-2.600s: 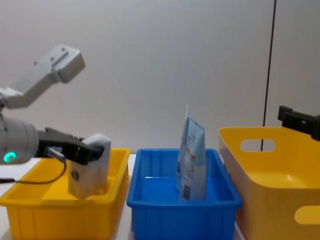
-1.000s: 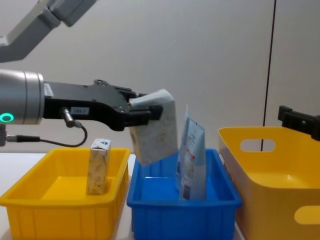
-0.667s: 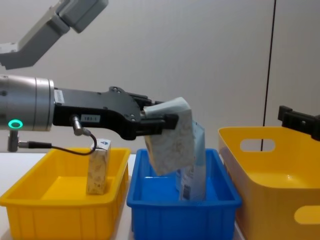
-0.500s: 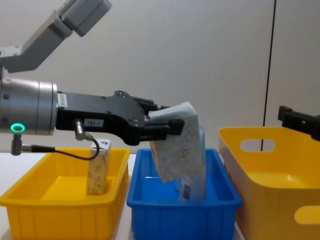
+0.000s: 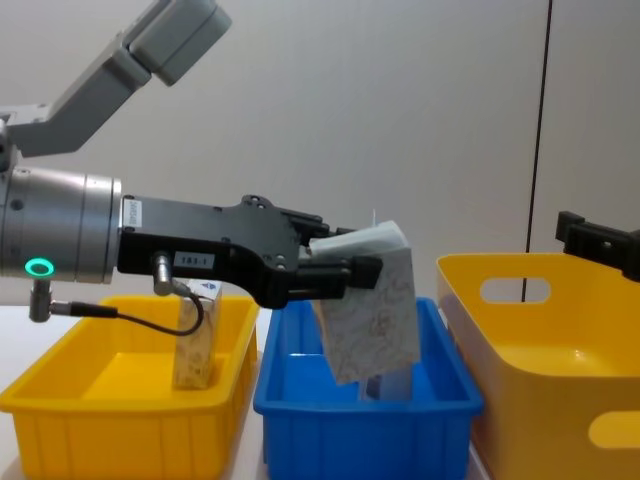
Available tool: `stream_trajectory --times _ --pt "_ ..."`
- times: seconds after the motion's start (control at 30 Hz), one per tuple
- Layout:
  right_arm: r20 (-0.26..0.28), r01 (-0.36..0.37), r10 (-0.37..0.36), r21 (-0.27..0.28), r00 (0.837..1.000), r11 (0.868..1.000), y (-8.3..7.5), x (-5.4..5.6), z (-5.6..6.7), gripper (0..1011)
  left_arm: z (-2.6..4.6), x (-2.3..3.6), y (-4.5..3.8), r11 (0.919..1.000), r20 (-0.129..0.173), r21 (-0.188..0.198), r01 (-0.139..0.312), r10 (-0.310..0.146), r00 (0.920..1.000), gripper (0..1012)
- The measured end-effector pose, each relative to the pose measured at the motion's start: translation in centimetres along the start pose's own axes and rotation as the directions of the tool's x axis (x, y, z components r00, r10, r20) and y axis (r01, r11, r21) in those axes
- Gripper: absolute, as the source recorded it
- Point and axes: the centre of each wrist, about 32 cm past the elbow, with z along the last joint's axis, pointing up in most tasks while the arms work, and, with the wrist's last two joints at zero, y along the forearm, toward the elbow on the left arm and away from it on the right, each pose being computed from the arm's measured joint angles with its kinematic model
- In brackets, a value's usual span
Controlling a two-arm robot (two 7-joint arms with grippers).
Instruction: Bimanual collaborative sorting of washing and personal care products
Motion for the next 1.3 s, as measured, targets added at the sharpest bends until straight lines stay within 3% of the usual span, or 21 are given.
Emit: stream_trajectory --times 0.8,1.07,1.3 --pt "0.0 -0.015 0.015 0.003 1.0 1.0 0.2 0.1 0.1 1002 -0.14 -0.02 -0.13 0.9997 -0.001 -0.002 0.025 -0.025 0.9997 352" --pt "-0.008 -0.081 0.081 0.017 0.997 0.997 0.6 0.3 0.1 1002 -0.14 -0.01 -0.14 0.9997 -0.001 -0.003 0.026 -0.026 0.9997 352" --pt "-0.021 -0.169 0.17 0.043 0.985 0.985 1.2 0.0 -0.2 1002 -0.15 -0.02 -0.15 0.9996 -0.002 -0.003 0.027 -0.027 0.9996 352"
